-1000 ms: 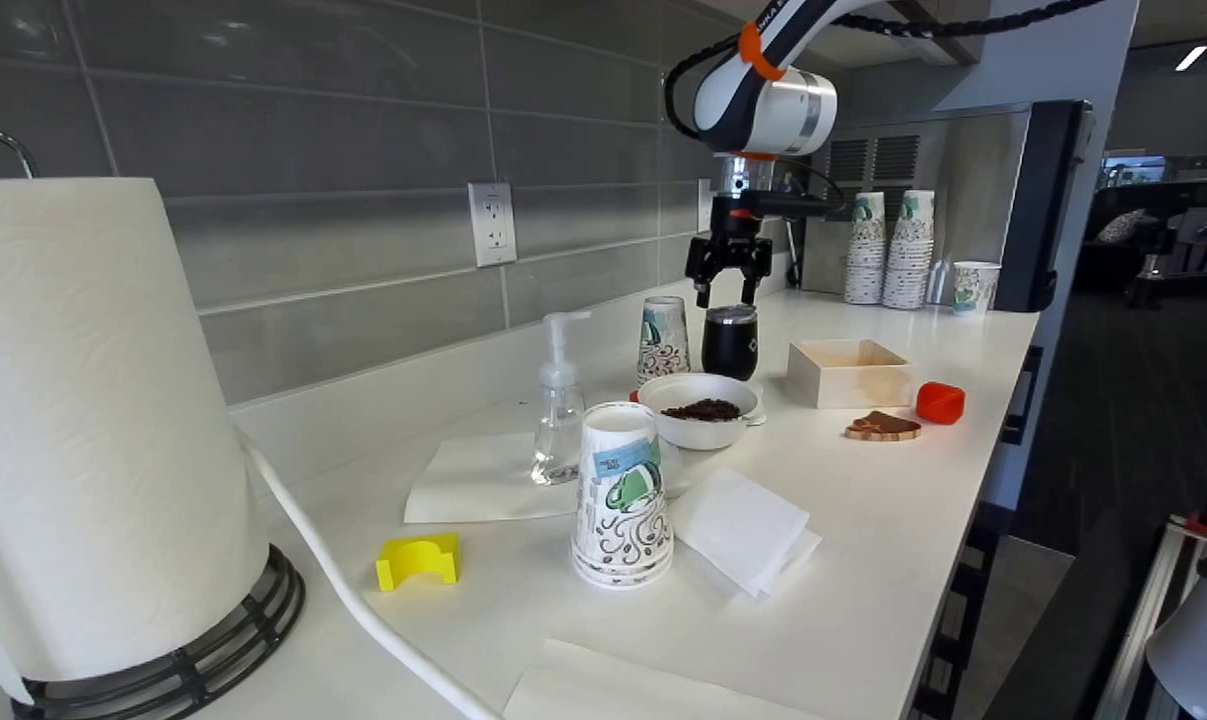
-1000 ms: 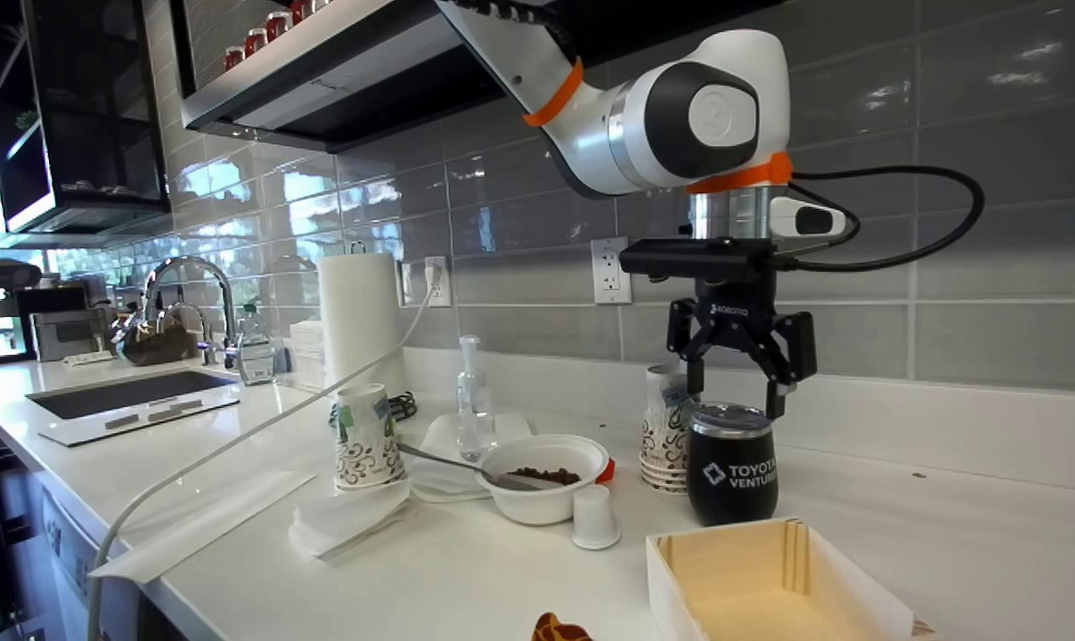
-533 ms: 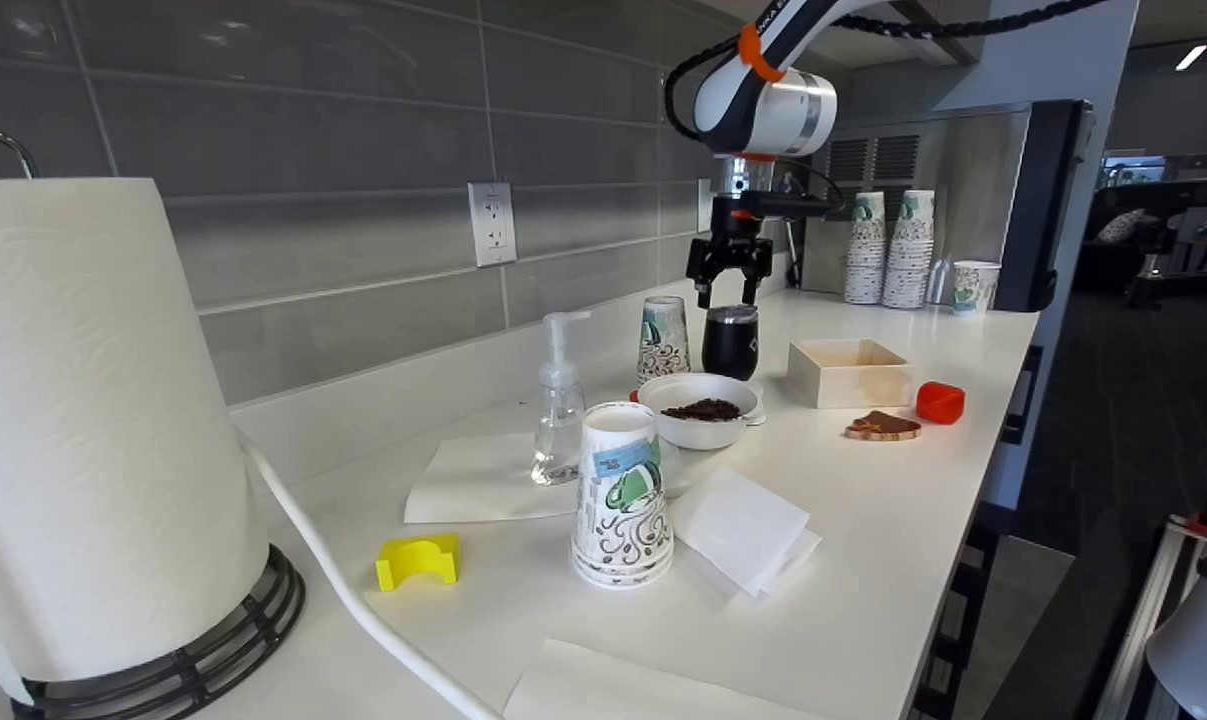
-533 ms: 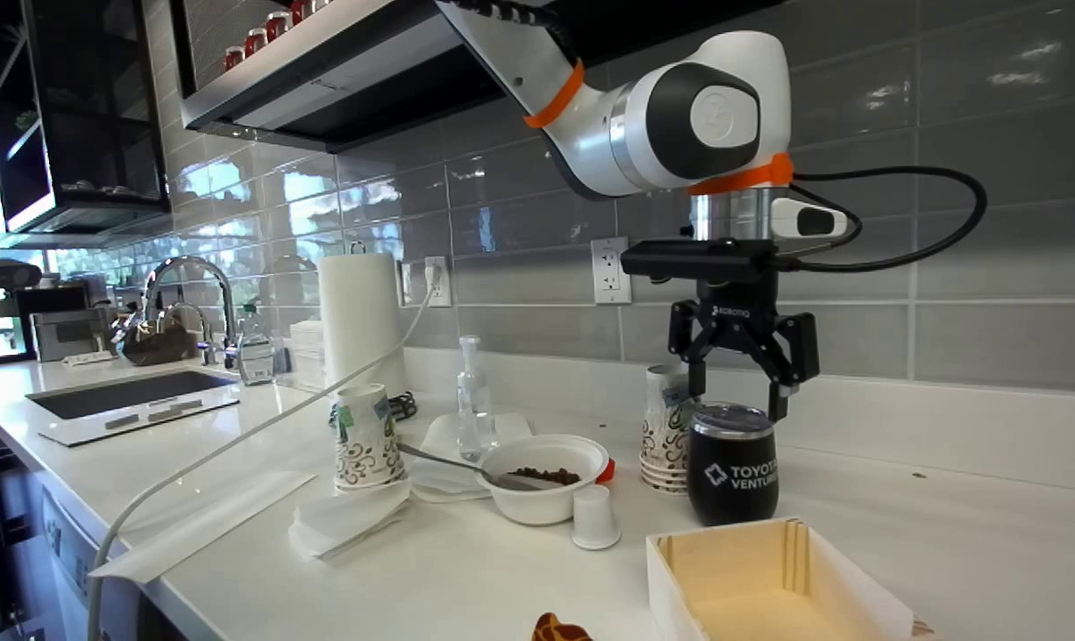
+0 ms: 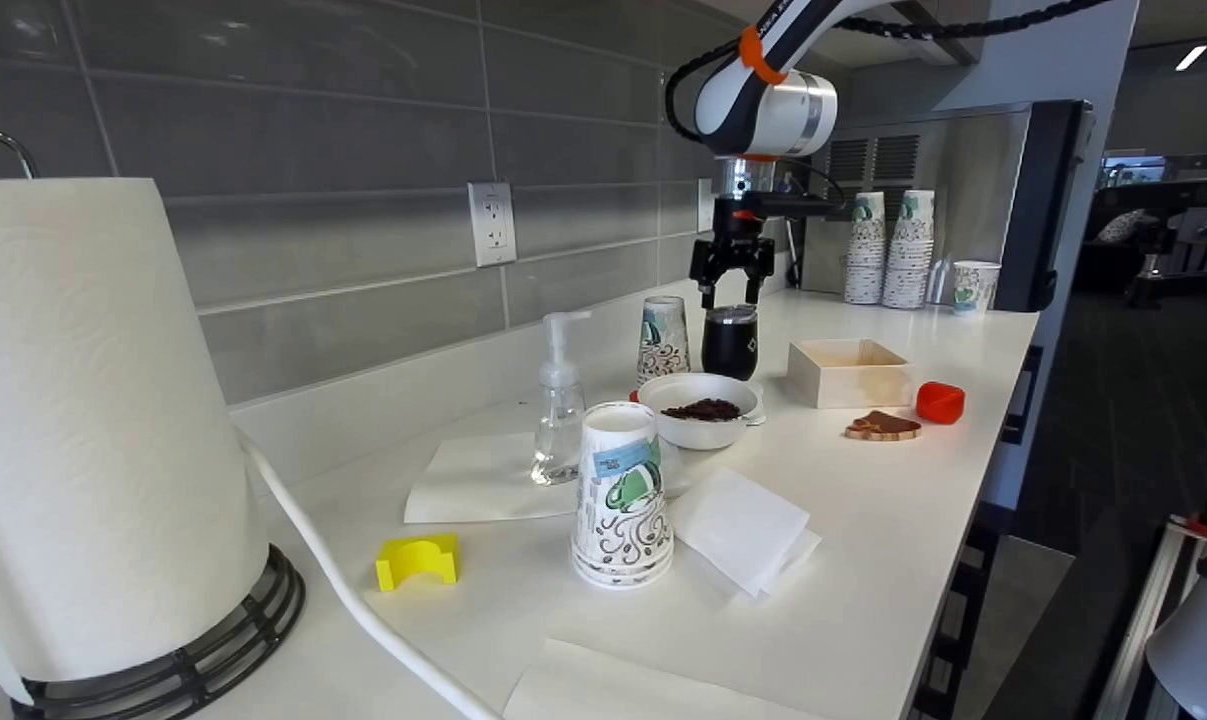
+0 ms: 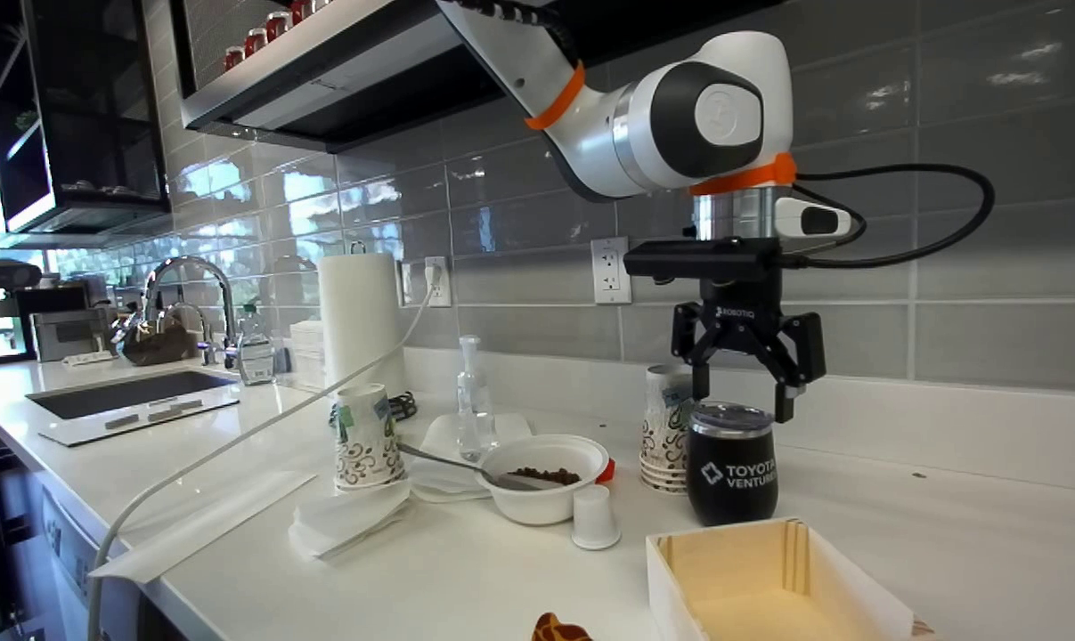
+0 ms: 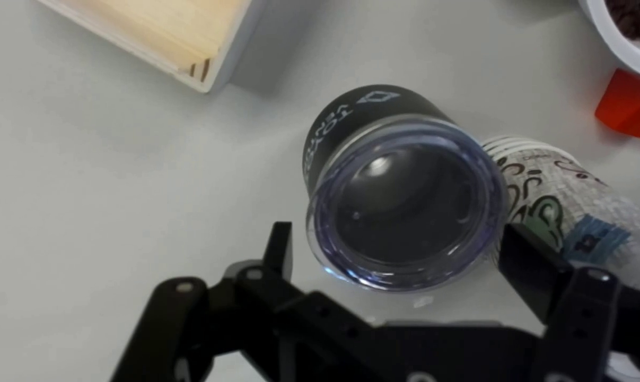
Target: Take the lid off the flask and place the lid on the counter top
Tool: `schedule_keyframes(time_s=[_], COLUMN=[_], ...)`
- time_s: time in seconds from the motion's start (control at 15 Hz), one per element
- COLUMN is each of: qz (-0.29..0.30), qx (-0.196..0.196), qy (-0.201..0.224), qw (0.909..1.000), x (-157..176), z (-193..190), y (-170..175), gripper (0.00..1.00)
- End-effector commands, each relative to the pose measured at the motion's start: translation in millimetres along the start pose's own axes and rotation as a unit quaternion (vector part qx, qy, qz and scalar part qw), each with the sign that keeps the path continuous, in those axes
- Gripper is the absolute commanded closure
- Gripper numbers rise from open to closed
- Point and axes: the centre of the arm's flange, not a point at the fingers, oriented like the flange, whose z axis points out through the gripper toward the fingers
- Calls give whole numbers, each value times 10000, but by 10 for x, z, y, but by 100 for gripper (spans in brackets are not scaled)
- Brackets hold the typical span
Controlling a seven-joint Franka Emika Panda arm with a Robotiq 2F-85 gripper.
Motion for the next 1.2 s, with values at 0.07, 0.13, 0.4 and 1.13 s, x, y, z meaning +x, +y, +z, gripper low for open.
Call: schedule_keyframes(time_s=[0.07, 0.13, 0.4, 1.13], qz=[-42, -49, -60, -59], qx=[-79, -76, -51, 66], qy=[-127, -143, -195, -180], qw=[9999, 9999, 9998, 9998], x=[71, 70, 66, 96], z=[11, 23, 38, 39], y=[-12, -17, -27, -34], gripper=[0, 0, 0, 0])
